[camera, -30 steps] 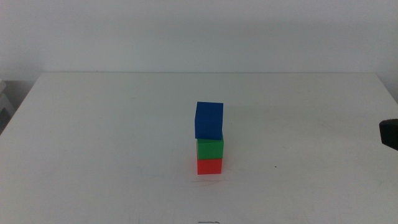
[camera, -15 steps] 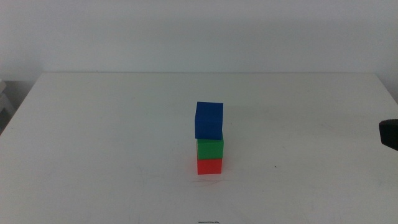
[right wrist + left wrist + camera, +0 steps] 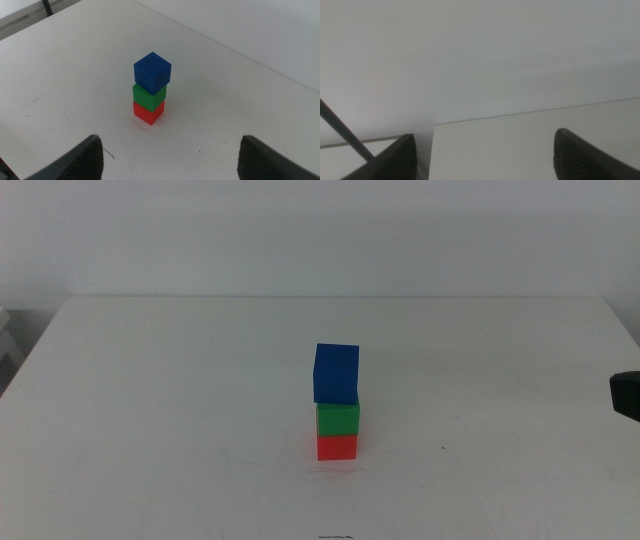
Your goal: Stack red cubes first, then green, then blue cubes in a specific spot.
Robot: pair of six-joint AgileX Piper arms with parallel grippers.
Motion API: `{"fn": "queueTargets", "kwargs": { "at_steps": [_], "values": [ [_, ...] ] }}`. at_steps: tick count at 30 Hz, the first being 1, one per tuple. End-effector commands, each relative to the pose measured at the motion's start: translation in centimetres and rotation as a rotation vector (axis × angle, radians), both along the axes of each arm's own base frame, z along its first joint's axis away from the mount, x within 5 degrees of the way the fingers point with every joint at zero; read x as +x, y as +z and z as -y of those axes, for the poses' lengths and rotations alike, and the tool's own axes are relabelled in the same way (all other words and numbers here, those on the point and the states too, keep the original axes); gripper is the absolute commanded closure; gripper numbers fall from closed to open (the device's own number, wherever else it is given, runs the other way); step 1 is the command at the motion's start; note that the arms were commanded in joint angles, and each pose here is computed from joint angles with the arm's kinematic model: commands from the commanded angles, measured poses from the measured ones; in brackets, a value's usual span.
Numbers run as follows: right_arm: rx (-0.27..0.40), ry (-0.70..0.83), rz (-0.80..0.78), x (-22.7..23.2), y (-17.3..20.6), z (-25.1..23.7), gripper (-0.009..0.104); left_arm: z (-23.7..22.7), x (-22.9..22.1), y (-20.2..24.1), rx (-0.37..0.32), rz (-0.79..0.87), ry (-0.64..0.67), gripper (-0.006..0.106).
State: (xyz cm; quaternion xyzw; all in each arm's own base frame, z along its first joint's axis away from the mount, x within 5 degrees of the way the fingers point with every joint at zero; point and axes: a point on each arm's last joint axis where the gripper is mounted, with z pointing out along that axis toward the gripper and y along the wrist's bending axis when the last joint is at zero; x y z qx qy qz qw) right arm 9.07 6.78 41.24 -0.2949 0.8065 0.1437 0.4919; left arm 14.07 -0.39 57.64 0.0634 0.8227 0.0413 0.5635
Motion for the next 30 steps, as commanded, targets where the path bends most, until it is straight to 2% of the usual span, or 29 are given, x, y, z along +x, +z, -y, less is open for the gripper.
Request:
{"fn": "queueTargets", "kwargs": {
  "at_steps": [1,6,11,15,22,25,30],
  "values": [
    [0.041,-0.005,0.087,0.2,1.4,0.0,0.001,-0.1,-1.3,0.8,-0.002,0.045,0.004,0.007],
    [0.026,-0.013,0.100,0.3,1.4,0.2,0.001,-0.1,-1.6,1.9,-0.005,0.171,0.000,0.007],
    [-0.035,-0.044,0.148,0.6,1.4,0.6,0.001,-0.1,-2.4,3.3,-0.008,0.312,-0.004,0.007],
    [-0.007,-0.046,0.130,0.5,1.4,0.6,0.001,-0.2,-3.0,3.2,-0.004,0.381,-0.004,0.007],
    [0.112,-0.157,0.146,0.1,1.5,1.9,0.001,0.0,-2.7,-1.9,0.000,0.420,-0.020,0.007],
    [0.105,-0.283,0.157,0.2,0.2,3.3,0.001,0.2,-2.5,-4.9,-0.024,0.438,-0.039,0.007],
    [0.078,-0.467,0.123,-0.7,-4.0,5.3,0.001,0.2,-2.7,-10.8,-0.025,0.480,-0.046,0.007]
  ]
}}
